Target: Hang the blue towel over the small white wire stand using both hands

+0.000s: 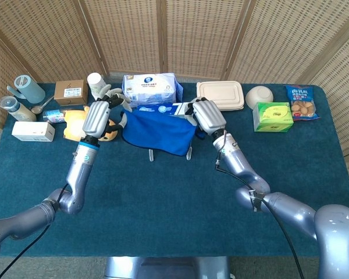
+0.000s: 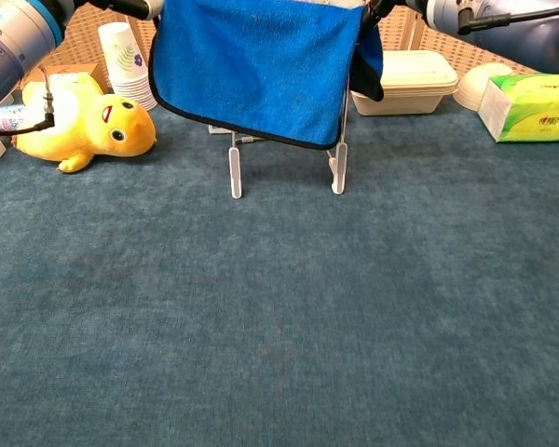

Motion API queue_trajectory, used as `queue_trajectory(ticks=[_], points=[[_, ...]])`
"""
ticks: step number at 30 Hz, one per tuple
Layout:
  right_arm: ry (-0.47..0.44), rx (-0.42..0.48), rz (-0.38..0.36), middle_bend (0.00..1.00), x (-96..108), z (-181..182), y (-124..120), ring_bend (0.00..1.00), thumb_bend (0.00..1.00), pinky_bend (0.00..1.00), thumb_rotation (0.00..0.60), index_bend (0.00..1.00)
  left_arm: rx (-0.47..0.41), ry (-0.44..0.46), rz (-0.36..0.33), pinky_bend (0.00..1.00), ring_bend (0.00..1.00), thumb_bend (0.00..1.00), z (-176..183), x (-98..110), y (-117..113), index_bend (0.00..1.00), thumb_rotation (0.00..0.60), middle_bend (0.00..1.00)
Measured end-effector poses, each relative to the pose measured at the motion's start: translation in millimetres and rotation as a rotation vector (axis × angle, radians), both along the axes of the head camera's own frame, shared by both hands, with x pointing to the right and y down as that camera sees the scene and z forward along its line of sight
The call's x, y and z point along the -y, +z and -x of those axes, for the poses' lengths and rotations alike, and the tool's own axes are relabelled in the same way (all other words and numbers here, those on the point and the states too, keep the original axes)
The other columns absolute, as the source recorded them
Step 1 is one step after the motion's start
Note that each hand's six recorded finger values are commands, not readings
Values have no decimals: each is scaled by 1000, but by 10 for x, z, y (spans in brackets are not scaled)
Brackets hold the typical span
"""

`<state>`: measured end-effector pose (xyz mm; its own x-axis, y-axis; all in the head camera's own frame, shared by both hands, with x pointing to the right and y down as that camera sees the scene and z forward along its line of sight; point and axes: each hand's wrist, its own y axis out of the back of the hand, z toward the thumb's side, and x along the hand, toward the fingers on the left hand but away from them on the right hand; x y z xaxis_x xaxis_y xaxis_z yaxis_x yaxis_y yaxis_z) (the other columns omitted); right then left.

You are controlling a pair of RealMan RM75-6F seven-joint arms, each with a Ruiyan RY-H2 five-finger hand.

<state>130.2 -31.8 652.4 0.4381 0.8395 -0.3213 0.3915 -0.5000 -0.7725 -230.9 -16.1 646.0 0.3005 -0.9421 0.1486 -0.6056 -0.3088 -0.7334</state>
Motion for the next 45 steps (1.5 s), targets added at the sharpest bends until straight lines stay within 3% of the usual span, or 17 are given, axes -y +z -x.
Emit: queue_trajectory(ticks=[45], points=[[47, -49, -13, 564, 102, -301, 65, 373, 376, 270, 600, 978, -13, 36, 10, 32, 193, 587, -255, -49, 58, 810, 600, 406]])
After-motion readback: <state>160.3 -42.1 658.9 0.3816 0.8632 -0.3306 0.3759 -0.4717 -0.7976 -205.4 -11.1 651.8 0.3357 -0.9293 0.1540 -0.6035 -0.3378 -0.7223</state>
